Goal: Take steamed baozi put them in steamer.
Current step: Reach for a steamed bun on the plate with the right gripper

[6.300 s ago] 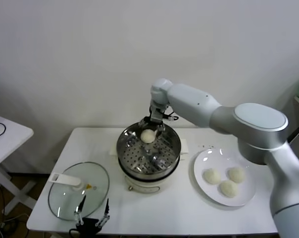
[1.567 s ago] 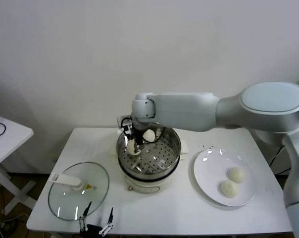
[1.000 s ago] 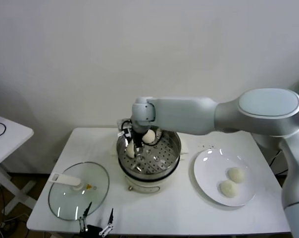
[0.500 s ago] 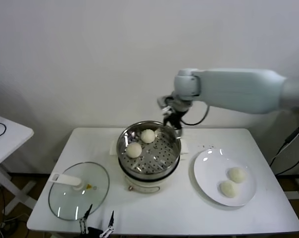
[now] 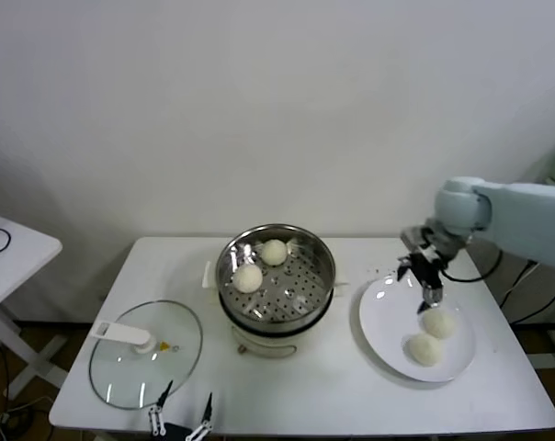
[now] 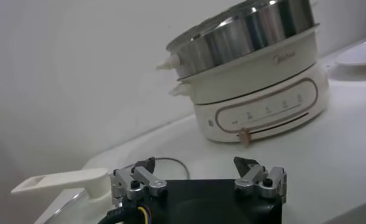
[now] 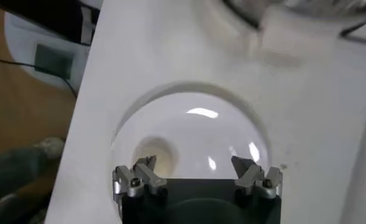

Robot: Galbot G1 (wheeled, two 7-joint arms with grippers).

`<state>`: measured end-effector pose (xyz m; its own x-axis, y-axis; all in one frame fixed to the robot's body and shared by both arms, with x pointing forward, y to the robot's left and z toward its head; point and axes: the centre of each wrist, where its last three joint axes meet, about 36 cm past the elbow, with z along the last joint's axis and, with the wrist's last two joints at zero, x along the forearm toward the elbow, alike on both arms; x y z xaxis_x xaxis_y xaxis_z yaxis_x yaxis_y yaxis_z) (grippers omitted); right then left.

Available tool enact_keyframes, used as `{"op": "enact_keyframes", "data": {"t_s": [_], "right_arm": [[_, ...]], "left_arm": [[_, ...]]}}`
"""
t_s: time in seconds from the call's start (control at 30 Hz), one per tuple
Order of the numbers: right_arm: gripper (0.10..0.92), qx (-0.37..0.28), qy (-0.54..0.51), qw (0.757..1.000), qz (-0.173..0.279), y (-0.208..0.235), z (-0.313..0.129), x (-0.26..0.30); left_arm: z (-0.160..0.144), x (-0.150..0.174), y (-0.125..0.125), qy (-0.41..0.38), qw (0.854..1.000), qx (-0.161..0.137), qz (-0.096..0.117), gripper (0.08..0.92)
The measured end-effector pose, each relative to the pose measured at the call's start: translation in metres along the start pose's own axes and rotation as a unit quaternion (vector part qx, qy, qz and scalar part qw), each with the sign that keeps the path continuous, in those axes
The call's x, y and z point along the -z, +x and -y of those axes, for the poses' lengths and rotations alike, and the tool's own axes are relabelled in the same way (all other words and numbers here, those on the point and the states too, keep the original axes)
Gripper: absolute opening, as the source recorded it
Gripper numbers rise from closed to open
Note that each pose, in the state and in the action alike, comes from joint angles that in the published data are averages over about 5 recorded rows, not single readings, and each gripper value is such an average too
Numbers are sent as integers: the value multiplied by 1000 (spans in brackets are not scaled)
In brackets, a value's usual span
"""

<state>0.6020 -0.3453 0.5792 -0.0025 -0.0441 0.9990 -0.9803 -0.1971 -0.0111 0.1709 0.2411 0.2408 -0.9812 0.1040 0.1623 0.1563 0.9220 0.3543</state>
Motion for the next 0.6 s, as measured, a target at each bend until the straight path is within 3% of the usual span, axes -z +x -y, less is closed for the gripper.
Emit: {"op": "enact_keyframes", "data": {"t_s": [0.6], "right_arm": [[823, 18, -31, 999, -6, -90, -42, -37]], "left_arm": [[2, -3, 2, -2, 1000, -5, -7, 823]]}}
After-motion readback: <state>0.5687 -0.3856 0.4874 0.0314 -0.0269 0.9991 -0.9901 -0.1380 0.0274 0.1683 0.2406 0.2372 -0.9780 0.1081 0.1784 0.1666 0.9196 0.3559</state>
